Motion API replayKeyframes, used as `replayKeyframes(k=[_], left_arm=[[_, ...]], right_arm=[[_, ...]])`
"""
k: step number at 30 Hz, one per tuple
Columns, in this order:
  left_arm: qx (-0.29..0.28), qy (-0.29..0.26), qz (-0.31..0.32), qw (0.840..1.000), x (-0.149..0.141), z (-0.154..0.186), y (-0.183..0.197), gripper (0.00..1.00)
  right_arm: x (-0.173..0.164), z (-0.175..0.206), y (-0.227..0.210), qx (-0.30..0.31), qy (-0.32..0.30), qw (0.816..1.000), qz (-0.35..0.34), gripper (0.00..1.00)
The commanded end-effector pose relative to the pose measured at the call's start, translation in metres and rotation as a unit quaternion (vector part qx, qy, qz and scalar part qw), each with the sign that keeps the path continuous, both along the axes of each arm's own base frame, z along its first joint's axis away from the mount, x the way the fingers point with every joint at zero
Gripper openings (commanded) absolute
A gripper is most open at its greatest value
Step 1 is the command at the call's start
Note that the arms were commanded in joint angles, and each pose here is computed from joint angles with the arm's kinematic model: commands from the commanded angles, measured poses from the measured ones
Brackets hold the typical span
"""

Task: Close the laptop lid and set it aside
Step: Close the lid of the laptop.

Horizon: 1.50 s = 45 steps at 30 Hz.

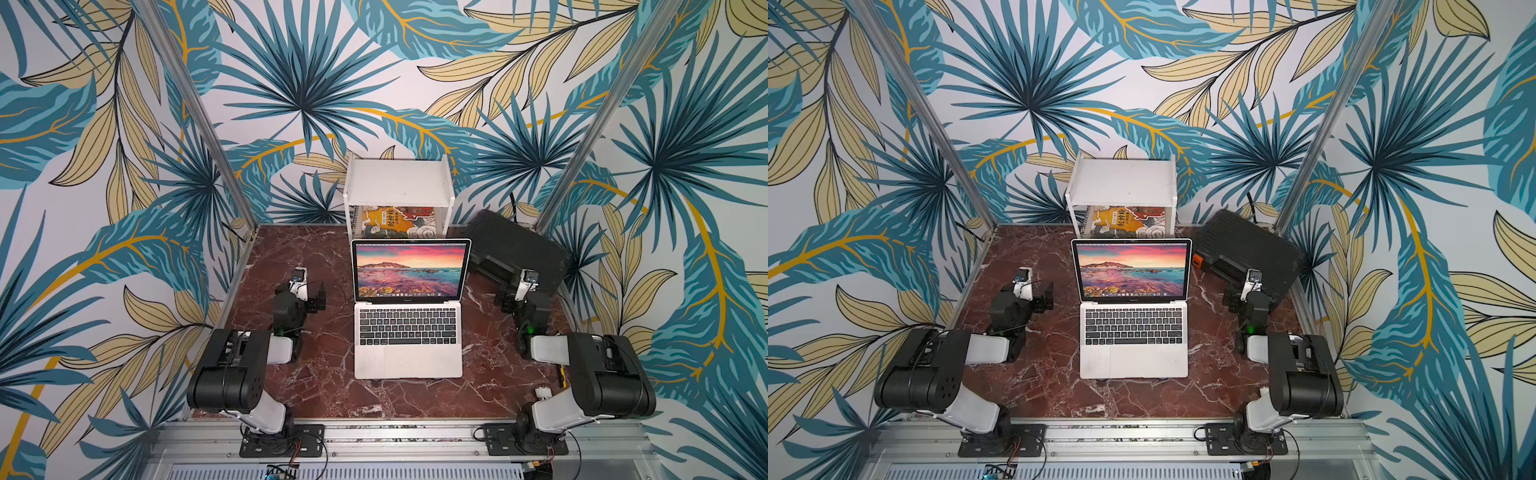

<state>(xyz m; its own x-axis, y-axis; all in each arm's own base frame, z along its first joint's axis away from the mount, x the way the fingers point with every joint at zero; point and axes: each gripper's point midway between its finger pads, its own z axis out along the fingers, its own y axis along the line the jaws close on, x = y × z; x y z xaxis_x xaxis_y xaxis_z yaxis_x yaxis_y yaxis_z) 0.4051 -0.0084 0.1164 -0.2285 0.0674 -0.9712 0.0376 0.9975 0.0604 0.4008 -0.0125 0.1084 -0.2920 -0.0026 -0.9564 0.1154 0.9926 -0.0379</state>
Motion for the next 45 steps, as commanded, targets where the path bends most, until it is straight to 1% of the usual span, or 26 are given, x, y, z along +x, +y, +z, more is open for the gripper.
replayKeyframes(k=[1,14,15,17,18,19,20,21,22,23,24,25,27,28,30,32,33,34,35,38,39,41,42,43,44,45], left_arm=[[0.001,-0.002,-0.003,1.0,0.0,0.001,-0.001,1.0],[-0.003,-0.005,0.031,1.0,-0.001,0.004,0.01,1.0],[-0.003,-0.007,0.03,1.0,-0.001,0.005,0.01,1.0],[0.0,-0.012,0.029,1.0,-0.004,0.011,0.008,1.0],[0.003,-0.019,0.033,0.999,-0.006,0.022,0.008,1.0],[0.005,-0.023,0.04,0.999,-0.009,0.034,0.01,1.0],[0.0,-0.033,0.051,0.998,-0.014,0.052,0.013,1.0],[-0.007,-0.04,0.066,0.997,-0.02,0.071,0.018,1.0],[-0.021,-0.051,0.069,0.996,-0.024,0.092,0.019,1.0],[-0.03,-0.058,0.062,0.996,-0.03,0.115,0.016,0.99],[-0.038,-0.069,0.037,0.996,-0.034,0.137,0.007,0.97],[-0.043,-0.085,0.01,0.995,-0.04,0.162,-0.002,0.94],[-0.047,-0.119,-0.049,0.991,-0.052,0.212,-0.023,0.89],[-0.047,-0.125,-0.079,0.988,-0.058,0.23,-0.035,0.89],[-0.031,-0.144,-0.136,0.98,-0.068,0.269,-0.06,0.88],[-0.012,-0.151,-0.182,0.971,-0.078,0.298,-0.084,0.87],[-0.001,-0.159,-0.201,0.966,-0.081,0.315,-0.094,0.83],[0.008,-0.155,-0.217,0.964,-0.082,0.324,-0.103,0.82],[0.018,-0.158,-0.229,0.96,-0.083,0.337,-0.111,0.82],[0.038,-0.146,-0.266,0.952,-0.081,0.354,-0.136,0.81],[0.04,-0.145,-0.274,0.95,-0.08,0.359,-0.144,0.78],[0.043,-0.139,-0.292,0.945,-0.075,0.363,-0.161,0.77],[0.046,-0.138,-0.295,0.944,-0.071,0.365,-0.167,0.74],[0.051,-0.126,-0.299,0.945,-0.068,0.36,-0.173,0.72],[0.053,-0.124,-0.299,0.945,-0.064,0.36,-0.18,0.68],[0.056,-0.122,-0.303,0.944,-0.06,0.36,-0.187,0.64]], right_arm=[[-0.001,0.001,0.0,0.001,-0.001,1.0,0.001,0.99],[-0.001,0.002,-0.001,0.002,-0.002,1.0,-0.001,0.99],[-0.001,0.003,-0.004,0.002,-0.005,1.0,-0.012,0.99],[-0.007,0.015,-0.019,0.007,-0.021,0.998,-0.059,0.99],[-0.012,0.018,-0.026,0.007,-0.018,0.997,-0.078,0.98],[-0.017,0.031,-0.029,0.006,-0.025,0.996,-0.088,0.96],[-0.022,0.028,-0.031,0.007,-0.002,0.995,-0.096,0.94],[-0.025,0.041,-0.034,0.03,-0.003,0.993,-0.112,0.93],[-0.03,0.058,-0.039,0.057,-0.009,0.989,-0.135,0.94],[-0.035,0.068,-0.038,0.076,0.001,0.987,-0.14,0.94],[-0.041,0.077,-0.028,0.094,0.014,0.989,-0.117,0.93],[-0.044,0.086,-0.012,0.121,0.013,0.99,-0.073,0.91],[-0.053,0.103,0.027,0.19,0.0,0.981,0.027,0.85],[-0.06,0.111,0.044,0.217,-0.013,0.973,0.073,0.8],[-0.075,0.129,0.068,0.258,-0.041,0.956,0.135,0.68],[-0.09,0.144,0.093,0.281,-0.053,0.936,0.207,0.63],[-0.099,0.149,0.109,0.285,-0.05,0.925,0.247,0.62],[-0.107,0.155,0.123,0.284,-0.048,0.915,0.282,0.59],[-0.114,0.157,0.138,0.277,-0.039,0.908,0.312,0.53],[-0.132,0.145,0.179,0.237,0.004,0.894,0.38,0.5],[-0.135,0.14,0.189,0.226,0.013,0.89,0.396,0.45],[-0.137,0.136,0.207,0.217,0.026,0.881,0.42,0.34],[-0.14,0.135,0.216,0.214,0.033,0.873,0.437,0.24],[-0.141,0.134,0.223,0.211,0.04,0.868,0.448,0.15],[-0.141,0.13,0.23,0.21,0.047,0.865,0.454,0.1],[-0.141,0.128,0.235,0.207,0.052,0.863,0.458,0.09]])
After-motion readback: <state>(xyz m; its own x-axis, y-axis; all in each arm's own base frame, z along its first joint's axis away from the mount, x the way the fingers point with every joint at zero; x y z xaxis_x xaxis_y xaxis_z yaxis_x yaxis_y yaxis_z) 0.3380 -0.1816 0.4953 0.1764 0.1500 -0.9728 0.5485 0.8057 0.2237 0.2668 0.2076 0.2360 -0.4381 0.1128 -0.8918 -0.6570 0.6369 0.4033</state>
